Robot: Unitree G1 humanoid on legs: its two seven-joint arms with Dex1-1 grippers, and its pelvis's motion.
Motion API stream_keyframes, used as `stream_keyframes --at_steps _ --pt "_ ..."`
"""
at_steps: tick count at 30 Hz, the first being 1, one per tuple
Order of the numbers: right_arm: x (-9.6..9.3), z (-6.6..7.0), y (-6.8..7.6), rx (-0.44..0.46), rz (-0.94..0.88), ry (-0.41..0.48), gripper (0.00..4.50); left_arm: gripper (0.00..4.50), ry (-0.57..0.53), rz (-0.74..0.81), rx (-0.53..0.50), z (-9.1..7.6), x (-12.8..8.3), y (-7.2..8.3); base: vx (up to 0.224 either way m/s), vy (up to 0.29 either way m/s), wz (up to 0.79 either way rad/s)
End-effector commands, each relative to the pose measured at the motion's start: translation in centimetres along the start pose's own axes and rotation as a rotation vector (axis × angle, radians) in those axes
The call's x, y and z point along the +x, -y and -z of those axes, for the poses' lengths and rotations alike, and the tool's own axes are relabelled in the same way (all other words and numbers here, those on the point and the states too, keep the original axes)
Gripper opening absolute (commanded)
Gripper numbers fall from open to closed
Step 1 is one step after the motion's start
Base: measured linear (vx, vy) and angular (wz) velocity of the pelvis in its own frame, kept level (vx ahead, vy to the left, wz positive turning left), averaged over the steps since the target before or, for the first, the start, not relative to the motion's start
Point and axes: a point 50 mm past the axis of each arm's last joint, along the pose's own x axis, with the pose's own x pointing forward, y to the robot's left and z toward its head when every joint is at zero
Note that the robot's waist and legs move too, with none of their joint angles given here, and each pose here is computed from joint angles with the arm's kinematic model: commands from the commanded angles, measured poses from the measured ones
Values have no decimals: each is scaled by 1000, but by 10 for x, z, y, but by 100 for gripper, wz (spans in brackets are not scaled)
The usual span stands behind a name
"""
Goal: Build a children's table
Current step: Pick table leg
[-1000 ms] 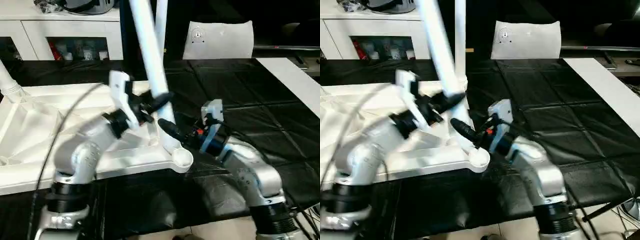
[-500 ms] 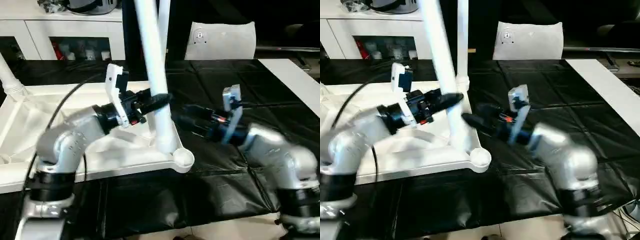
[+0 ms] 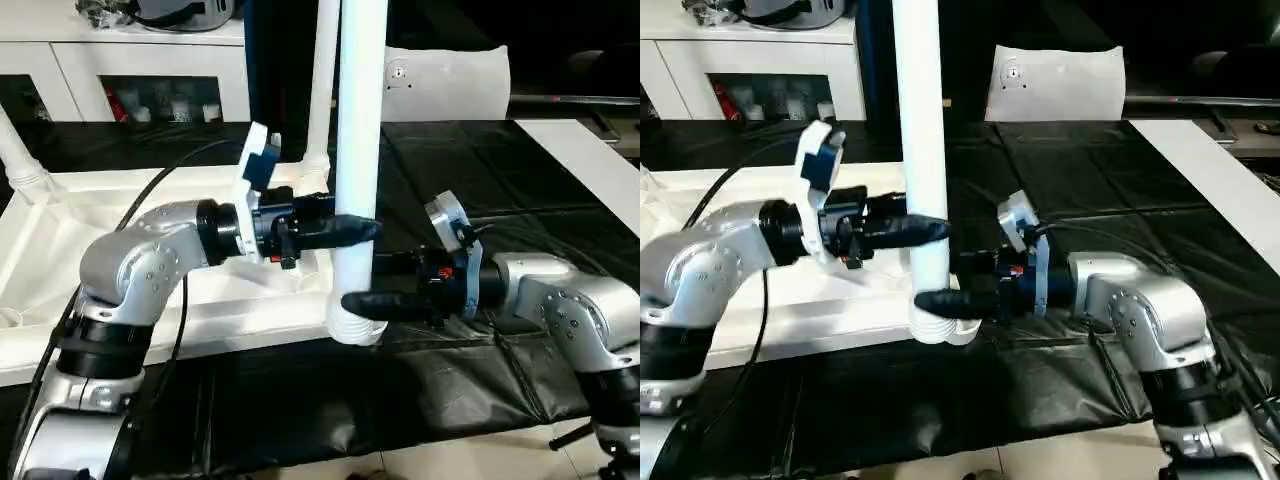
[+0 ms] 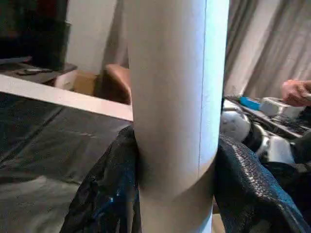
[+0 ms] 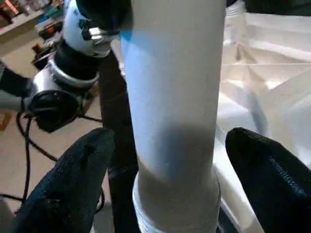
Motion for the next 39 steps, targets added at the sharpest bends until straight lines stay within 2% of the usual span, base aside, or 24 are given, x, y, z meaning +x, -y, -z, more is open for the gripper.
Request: stream_keyframes --at_steps 1,10,11,14,16,22,26,31,39 --pt "0 -5 0 -32 -19 -10 410 190 1 55 18 -6 5 3 0 0 0" --pt "5 -7 -2 -42 -107 -43 410 190 -47 112 22 -4 7 4 0 0 0" --pt "6 -7 -2 -40 -116 -44 382 190 -48 116 23 -4 8 3 0 0 0" --pt "6 -8 -3 -34 -141 -43 370 190 -56 128 27 -5 9 3 0 0 0" --pt "7 -8 -4 -27 -155 -45 340 190 -59 133 32 -5 9 2 0 0 0" --pt "9 -7 -3 -21 -169 -44 287 190 -62 147 35 -5 13 1 0 0 0" --pt "11 -6 -3 -17 -175 -41 267 190 -61 156 37 -6 14 1 0 0 0" --pt "13 -5 -2 -11 -186 -41 211 190 -60 166 42 -6 17 1 0 0 0" --pt "15 -2 -3 -11 -191 -56 193 190 -44 166 47 -7 20 0 0 0 0"
